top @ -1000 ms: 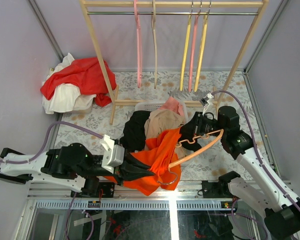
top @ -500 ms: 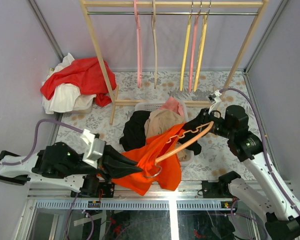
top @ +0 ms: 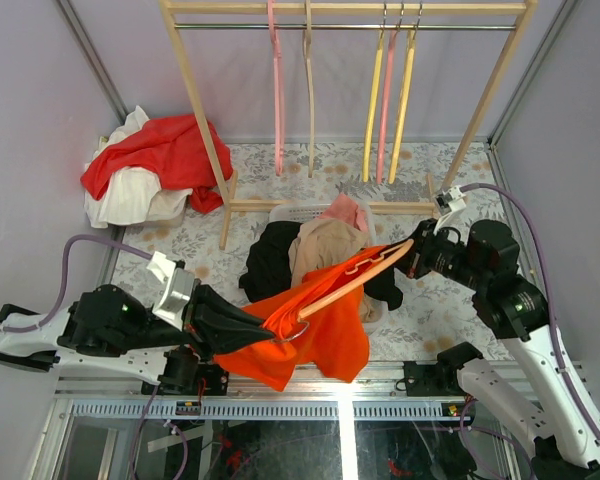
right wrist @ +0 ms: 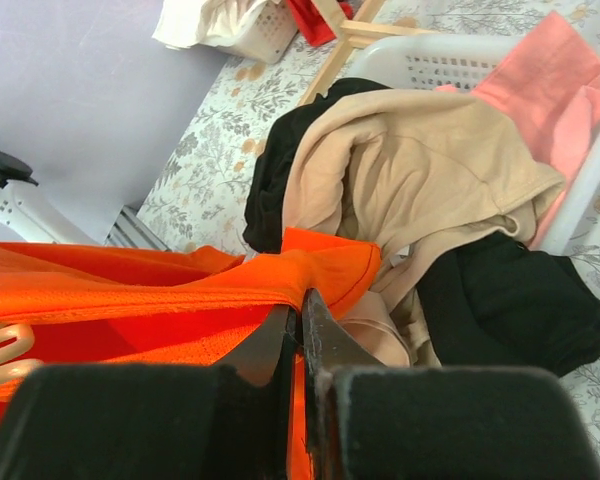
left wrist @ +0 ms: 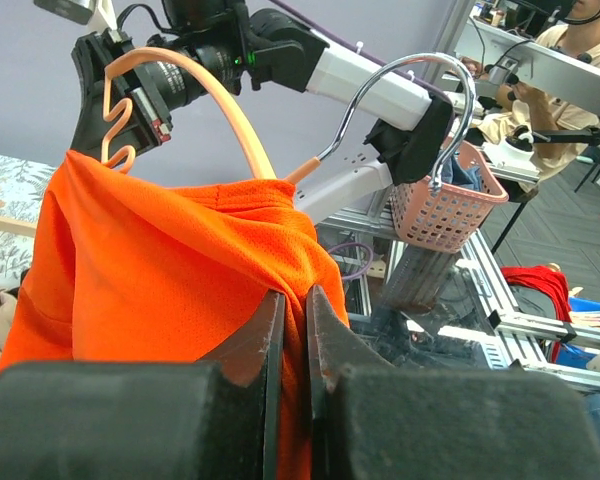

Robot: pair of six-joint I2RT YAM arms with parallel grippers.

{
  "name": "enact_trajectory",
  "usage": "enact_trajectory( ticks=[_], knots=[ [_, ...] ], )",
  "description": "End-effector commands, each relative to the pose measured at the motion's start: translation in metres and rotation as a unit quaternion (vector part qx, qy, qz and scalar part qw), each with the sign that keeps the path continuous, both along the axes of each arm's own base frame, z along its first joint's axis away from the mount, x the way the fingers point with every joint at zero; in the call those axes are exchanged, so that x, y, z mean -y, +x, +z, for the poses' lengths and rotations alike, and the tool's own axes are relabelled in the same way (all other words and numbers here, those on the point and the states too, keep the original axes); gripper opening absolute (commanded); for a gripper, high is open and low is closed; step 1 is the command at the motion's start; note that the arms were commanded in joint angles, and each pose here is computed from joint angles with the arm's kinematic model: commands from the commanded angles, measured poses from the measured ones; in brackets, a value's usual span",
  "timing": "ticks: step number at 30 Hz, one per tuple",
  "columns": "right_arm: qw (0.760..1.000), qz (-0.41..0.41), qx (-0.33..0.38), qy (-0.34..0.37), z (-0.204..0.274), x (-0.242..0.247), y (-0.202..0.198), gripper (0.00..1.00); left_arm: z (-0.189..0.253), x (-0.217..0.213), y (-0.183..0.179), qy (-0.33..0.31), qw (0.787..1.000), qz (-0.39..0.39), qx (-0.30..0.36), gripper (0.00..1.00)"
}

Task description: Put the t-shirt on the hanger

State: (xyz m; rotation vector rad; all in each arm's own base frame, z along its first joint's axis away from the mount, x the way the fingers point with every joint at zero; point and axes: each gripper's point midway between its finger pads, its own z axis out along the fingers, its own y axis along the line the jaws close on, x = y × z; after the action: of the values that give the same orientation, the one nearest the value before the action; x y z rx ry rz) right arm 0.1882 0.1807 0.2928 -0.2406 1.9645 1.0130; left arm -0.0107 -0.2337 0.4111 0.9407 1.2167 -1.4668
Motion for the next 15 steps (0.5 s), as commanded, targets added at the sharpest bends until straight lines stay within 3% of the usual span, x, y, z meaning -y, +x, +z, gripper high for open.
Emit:
enact_trajectory(
  ticks=[1,15],
  knots=[
    [0.993,-0.099,0.020,-0.059,0.003,0.035,0.022,0.00,0.060,-0.033,-0.055,-0.094,0.986,-0.138,-0.027,0.00],
    [0.964,-0.202,0.036,-0.171,0.030,0.100,0.001,0.00,0.037,-0.036,-0.043,-0.059,0.990,-0.112,-0.067,0.00]
  ],
)
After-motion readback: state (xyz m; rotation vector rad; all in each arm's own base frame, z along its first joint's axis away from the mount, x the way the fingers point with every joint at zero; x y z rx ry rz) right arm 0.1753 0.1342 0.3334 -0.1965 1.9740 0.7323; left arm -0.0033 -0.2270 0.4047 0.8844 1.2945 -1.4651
